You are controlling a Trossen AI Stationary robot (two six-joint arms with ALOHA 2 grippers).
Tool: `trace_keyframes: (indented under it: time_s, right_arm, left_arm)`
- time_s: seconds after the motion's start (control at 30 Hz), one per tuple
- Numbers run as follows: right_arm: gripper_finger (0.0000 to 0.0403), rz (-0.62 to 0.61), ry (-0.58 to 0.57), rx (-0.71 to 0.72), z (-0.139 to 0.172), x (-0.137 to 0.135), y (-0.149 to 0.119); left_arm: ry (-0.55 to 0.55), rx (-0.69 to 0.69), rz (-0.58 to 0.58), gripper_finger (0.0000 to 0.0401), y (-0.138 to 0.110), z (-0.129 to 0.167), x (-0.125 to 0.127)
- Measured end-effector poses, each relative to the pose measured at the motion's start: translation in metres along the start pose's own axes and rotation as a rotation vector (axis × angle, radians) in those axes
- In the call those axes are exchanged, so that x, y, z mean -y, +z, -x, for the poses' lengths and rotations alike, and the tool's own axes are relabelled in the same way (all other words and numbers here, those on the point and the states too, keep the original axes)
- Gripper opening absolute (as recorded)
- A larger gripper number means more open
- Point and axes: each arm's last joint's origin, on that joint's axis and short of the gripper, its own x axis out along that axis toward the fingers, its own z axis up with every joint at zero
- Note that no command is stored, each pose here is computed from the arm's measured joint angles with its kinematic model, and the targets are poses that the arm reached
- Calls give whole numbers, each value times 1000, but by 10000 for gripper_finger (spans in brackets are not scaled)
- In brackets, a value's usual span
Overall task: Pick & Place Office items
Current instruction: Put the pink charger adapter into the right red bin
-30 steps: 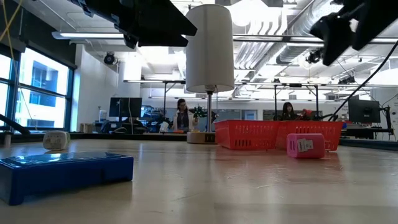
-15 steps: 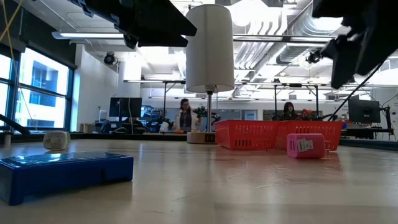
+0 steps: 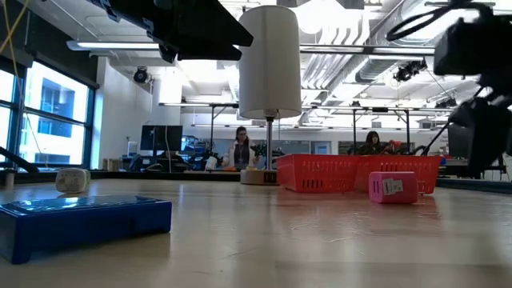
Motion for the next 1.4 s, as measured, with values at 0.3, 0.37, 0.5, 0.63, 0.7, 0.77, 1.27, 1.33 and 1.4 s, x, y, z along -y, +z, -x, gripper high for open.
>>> trace_keyframes:
  time_s: [0.3, 0.37, 0.5, 0.63, 0.7, 0.77, 1.27, 1.33, 1.4]
  right_arm:
    - [255, 22, -70, 50, -18, 24, -26]
    - [255, 31, -108, 59, -22, 30, -31]
    - [255, 91, -153, 89, -30, 39, -39]
    - [254, 196, -154, 159, -39, 43, -43]
    - [254, 228, -157, 188, -41, 43, -42]
    - [254, 246, -159, 204, -41, 43, -41]
    - [254, 272, -155, 262, -45, 55, -17]
    - [254, 273, -150, 260, -45, 57, -15]
    - [254, 269, -140, 257, -45, 58, -13]
  left_arm:
    - [0, 0, 0, 227, 0, 0, 0]
    - [0, 0, 0, 227, 0, 0, 0]
    - [0, 0, 0, 227, 0, 0, 0]
    - [-1, 0, 0, 227, 0, 0, 0]
    - [-1, 0, 0, 227, 0, 0, 0]
    - [-11, -2, 0, 227, 0, 0, 0]
    - [-101, -22, 0, 227, -1, 0, 3]
    - [-102, -22, 0, 227, -1, 0, 3]
    - [-102, -23, 0, 227, -1, 0, 3]
